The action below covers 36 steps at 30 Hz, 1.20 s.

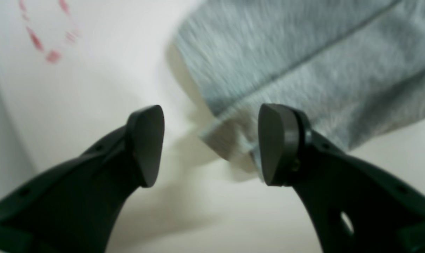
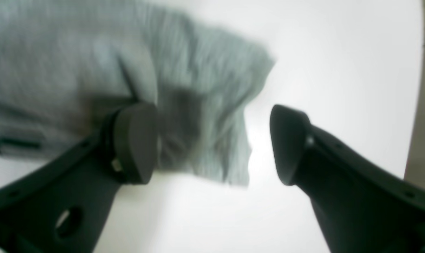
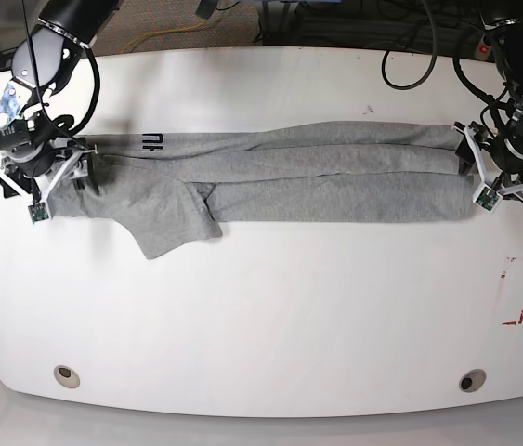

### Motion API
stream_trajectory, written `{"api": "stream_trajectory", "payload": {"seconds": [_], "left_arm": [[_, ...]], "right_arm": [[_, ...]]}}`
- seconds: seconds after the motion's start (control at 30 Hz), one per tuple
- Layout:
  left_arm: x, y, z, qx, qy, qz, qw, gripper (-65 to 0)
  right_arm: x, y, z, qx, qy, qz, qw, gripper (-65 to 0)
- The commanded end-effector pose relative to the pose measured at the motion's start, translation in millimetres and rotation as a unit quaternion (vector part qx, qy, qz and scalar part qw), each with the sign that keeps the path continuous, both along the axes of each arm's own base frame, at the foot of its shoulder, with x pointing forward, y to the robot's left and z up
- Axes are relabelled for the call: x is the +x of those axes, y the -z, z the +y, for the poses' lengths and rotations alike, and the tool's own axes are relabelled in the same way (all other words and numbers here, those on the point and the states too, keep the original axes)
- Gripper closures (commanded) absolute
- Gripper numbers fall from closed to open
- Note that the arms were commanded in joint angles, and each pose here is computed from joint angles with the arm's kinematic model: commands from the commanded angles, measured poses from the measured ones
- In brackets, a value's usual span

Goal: Fold the T-shirt properly
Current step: 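Lift the hem with both grippers and fold it over toward the collar, then release the hem with the right gripper and regrasp the folded edge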

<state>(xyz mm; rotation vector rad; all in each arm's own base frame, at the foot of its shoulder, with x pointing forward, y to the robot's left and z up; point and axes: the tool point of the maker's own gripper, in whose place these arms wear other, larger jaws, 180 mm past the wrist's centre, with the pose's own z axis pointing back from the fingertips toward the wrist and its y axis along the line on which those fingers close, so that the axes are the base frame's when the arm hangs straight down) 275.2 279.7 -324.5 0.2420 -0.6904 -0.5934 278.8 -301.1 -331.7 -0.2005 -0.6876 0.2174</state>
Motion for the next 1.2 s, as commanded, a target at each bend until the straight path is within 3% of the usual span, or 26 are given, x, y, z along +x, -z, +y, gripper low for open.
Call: {"api": "stream_trajectory", "payload": {"seconds": [0.0,0.27,0.43,0.7,1.07,1.13,1.17], "left_arm": [[13,-26,-1,0.009,0.008,-0.042,0.999,-39.3],[33,-35,-21,-0.025,0.001,-0.076,0.997,-39.3],[25,-15,-38,-0.035,0.022,-0.047,0.998,-39.2],[5,18,-33,-0.049,0.008,0.003,0.999,-39.0],[-2,23,-23,-0.050,-0.007,0.011,0.999,-39.0],[-1,23,-22,-0.049,-0.010,0.010,0.999,-39.0],[-1,23,-21,-0.050,-0.011,0.010,0.999,-39.0]], "right_arm": [[24,-28,8,0.020,-0.020,-0.059,0.9978,-47.4],[77,-8,19,0.110,-0.014,-0.021,0.9936,-47.4],[105,16,41,0.143,-0.048,0.032,0.9881,-47.4],[139,42,84,0.196,-0.096,0.041,0.9751,-47.4],[140,72,111,0.221,-0.121,0.065,0.9655,-47.1],[138,75,121,0.225,-0.128,0.070,0.9633,-43.6],[134,80,124,0.227,-0.128,0.075,0.9626,-38.5]]}}
